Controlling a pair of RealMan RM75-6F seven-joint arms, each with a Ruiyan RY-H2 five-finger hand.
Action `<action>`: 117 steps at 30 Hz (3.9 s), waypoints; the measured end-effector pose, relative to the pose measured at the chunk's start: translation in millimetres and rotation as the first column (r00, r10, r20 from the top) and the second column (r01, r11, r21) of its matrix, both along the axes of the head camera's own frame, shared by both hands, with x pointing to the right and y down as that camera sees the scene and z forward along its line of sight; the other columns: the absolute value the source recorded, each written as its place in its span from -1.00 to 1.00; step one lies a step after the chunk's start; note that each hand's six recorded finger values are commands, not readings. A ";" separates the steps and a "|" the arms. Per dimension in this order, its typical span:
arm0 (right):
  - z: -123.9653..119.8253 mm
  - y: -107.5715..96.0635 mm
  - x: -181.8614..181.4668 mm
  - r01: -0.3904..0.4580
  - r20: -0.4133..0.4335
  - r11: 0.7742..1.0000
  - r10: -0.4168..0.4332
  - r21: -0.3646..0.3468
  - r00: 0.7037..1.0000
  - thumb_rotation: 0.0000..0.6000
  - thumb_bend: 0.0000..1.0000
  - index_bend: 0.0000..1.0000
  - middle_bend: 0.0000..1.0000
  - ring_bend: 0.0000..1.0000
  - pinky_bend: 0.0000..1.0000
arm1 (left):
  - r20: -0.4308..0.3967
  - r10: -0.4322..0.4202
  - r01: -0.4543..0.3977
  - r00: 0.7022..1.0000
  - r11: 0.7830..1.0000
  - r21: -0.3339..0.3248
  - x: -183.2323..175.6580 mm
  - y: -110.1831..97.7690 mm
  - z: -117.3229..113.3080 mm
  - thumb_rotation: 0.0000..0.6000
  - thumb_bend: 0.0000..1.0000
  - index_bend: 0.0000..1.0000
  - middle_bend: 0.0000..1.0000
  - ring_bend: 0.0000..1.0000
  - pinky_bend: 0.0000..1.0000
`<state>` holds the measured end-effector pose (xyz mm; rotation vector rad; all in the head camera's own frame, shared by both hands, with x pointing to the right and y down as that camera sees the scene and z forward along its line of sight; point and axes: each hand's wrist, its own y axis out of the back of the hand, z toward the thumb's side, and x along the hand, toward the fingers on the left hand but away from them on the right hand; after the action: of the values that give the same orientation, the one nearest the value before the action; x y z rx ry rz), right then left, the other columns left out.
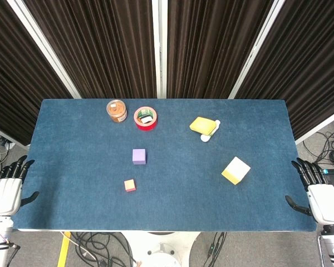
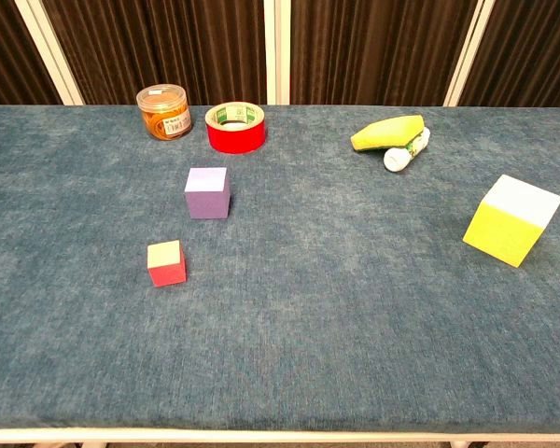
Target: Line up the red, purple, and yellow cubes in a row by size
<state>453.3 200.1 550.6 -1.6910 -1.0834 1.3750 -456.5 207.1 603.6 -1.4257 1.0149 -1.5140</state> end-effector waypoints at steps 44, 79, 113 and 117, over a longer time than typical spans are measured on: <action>136.4 -96.8 -80.4 0.530 -0.300 0.787 -0.612 -0.315 0.731 1.00 -0.91 -1.00 -0.87 -1.00 -1.00 | -0.031 -0.068 0.066 0.997 0.997 -0.042 -9.2 13.1 -5.7 1.00 -0.86 -0.54 -0.58 -0.61 -0.54; 140.2 -132.1 -207.9 0.445 -0.047 0.883 -0.456 -0.148 0.889 1.00 -0.55 -0.04 -0.12 -0.75 -1.00 | -0.042 -0.069 0.068 0.997 0.997 -0.031 -15.1 16.4 -9.0 1.00 -0.87 -0.54 -0.58 -0.61 -0.54; 201.0 -170.8 -388.4 0.288 -0.165 0.919 -0.339 -0.271 0.926 1.00 -0.62 -0.46 -0.21 -0.81 -1.00 | -0.029 -0.098 0.097 0.995 0.994 -0.041 -25.5 26.8 -11.2 1.00 -0.87 -0.54 -0.58 -0.61 -0.54; 201.6 -168.9 -389.9 0.279 -0.160 0.917 -0.333 -0.286 0.929 1.00 -0.67 -0.84 -0.43 -0.94 -1.00 | -0.029 -0.098 0.097 0.995 0.994 -0.041 -26.2 26.2 -10.9 1.00 -0.86 -0.54 -0.58 -0.61 -0.53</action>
<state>63.4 31.2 752.2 -1.7646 -0.5091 1.4897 -482.8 233.4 592.8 -1.4497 1.0930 -1.5942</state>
